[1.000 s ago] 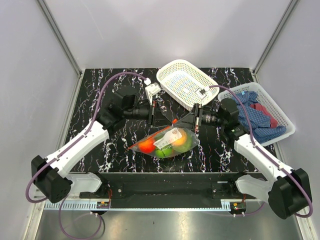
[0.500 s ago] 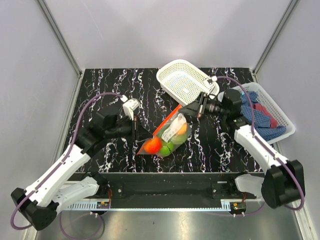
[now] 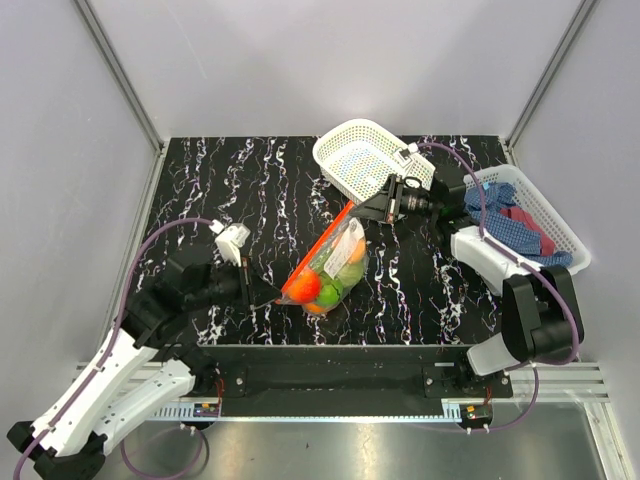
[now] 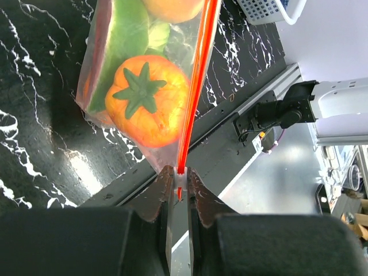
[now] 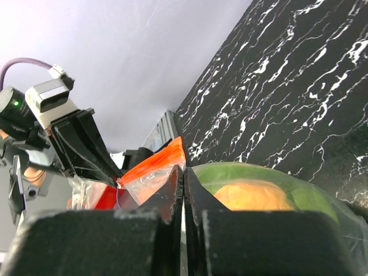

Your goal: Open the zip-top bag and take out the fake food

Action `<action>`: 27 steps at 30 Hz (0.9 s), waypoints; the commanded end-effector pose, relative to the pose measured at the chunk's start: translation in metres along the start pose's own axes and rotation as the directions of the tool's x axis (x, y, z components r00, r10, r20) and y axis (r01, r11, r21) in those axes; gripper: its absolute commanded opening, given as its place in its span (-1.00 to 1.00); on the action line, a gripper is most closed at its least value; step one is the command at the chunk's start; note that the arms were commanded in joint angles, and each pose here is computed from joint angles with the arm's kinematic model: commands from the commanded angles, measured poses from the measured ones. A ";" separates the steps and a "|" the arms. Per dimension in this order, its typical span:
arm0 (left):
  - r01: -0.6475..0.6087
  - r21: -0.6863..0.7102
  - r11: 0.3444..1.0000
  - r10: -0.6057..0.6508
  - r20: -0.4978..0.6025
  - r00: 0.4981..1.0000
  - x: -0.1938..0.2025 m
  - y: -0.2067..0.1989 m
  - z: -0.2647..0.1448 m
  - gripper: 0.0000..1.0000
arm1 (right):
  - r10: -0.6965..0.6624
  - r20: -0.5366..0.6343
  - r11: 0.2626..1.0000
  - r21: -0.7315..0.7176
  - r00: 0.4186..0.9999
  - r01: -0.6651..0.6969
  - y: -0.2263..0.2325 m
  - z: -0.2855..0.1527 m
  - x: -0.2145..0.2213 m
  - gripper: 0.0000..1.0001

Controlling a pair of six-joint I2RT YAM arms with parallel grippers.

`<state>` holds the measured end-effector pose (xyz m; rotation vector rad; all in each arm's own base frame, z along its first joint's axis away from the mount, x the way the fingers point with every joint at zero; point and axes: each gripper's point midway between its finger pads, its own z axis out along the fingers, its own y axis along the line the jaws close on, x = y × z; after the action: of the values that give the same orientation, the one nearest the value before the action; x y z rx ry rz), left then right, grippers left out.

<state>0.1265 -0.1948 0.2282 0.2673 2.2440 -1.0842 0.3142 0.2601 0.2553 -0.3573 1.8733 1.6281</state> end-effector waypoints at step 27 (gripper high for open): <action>-0.228 0.053 0.972 0.232 -0.106 0.967 -0.096 -0.019 0.060 0.14 | -0.154 -0.075 0.930 -0.347 0.985 0.119 0.057 -0.013 0.006 -1.00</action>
<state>0.2202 -0.2342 0.2496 0.4949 2.3596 -0.9389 0.2843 0.2640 0.2763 -0.6079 1.7013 1.9326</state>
